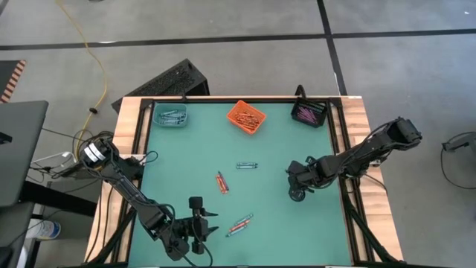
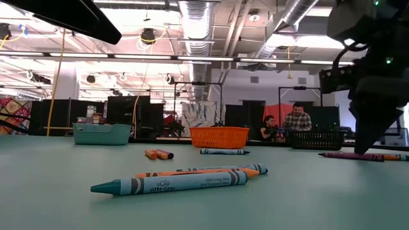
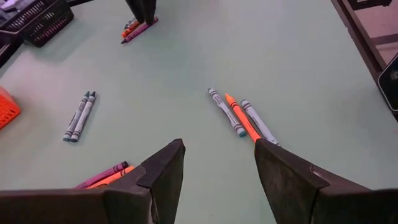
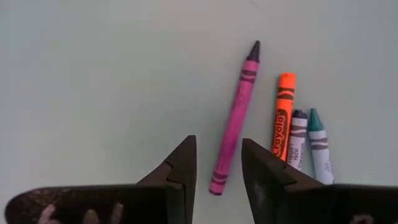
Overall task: Sort crayons
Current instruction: Put the crayon into the black bin
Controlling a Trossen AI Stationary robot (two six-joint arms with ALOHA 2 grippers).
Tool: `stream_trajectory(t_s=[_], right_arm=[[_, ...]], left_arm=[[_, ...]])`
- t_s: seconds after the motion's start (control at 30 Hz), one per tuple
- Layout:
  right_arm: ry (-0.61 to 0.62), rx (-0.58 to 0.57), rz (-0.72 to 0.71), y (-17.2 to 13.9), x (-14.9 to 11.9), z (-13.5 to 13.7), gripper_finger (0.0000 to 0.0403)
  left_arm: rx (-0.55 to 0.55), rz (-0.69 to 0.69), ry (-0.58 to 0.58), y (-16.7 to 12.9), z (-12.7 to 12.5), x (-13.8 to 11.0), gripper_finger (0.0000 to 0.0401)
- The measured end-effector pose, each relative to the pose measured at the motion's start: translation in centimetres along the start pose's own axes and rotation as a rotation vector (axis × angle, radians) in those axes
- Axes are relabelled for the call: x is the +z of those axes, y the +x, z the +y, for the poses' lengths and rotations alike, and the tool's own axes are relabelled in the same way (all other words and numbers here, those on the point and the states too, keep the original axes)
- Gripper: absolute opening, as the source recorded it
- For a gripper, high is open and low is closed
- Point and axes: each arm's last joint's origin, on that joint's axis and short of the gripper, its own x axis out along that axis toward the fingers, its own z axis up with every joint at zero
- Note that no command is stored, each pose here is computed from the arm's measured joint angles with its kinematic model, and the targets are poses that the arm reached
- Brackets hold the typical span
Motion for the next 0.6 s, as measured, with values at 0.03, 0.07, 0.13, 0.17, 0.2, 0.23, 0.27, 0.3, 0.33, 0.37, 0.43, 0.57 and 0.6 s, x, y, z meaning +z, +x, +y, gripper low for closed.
stream_trajectory(t_s=[0.03, 0.07, 0.13, 0.17, 0.2, 0.23, 0.27, 0.3, 0.33, 0.37, 0.43, 0.57, 0.6], right_arm=[[0.002, -0.002, 0.001, 0.14, -0.07, -0.12, 0.0118], [0.005, -0.005, 0.003, 0.25, -0.09, -0.25, 0.0118], [0.005, -0.006, 0.003, 0.4, -0.21, -0.34, 0.0118], [0.006, -0.005, 0.003, 0.42, -0.22, -0.35, 0.0118], [0.005, -0.004, 0.003, 0.42, -0.22, -0.34, 0.0116], [0.005, -0.003, 0.002, 0.42, -0.21, -0.32, 0.0112], [0.006, -0.001, 0.001, 0.42, -0.2, -0.31, 0.0107], [0.006, 0.0, 0.002, 0.42, -0.2, -0.3, 0.01], [0.005, 0.0, 0.002, 0.42, -0.2, -0.31, 0.0092], [0.005, 0.0, 0.002, 0.42, -0.22, -0.29, 0.0083], [0.001, 0.001, 0.003, 0.4, -0.27, -0.25, 0.0063], [-0.006, 0.005, 0.003, 0.37, -0.38, -0.14, 0.0031], [-0.007, 0.006, 0.005, 0.37, -0.39, -0.13, 0.0025]], left_arm=[[0.0, 0.0, 0.0, 0.0, 0.0, 0.0, 0.0187], [0.0, 0.0, 0.0, 0.0, 0.0, 0.0, 0.0187], [0.0, 0.0, 0.0, 0.0, 0.0, 0.0, 0.0187], [0.0, 0.0, 0.0, 0.0, 0.0, 0.0, 0.0187], [0.0, 0.0, 0.0, 0.0, 0.0, 0.0, 0.0187], [0.0, 0.0, 0.0, 0.0, 0.0, 0.0, 0.0187], [0.0, 0.0, 0.0, 0.0, 0.0, 0.0, 0.0187], [0.0, 0.0, 0.0, 0.0, 0.0, 0.0, 0.0187], [0.0, 0.0, -0.001, 0.0, 0.0, 0.0, 0.0187], [0.0, 0.0, -0.001, 0.0, 0.0, 0.0, 0.0187], [0.0, 0.0, -0.001, 0.0, 0.0, 0.0, 0.0187], [0.0, 0.0, -0.001, 0.0, 0.0, 0.0, 0.0187], [0.0, 0.0, -0.001, 0.0, 0.0, 0.0, 0.0187]])
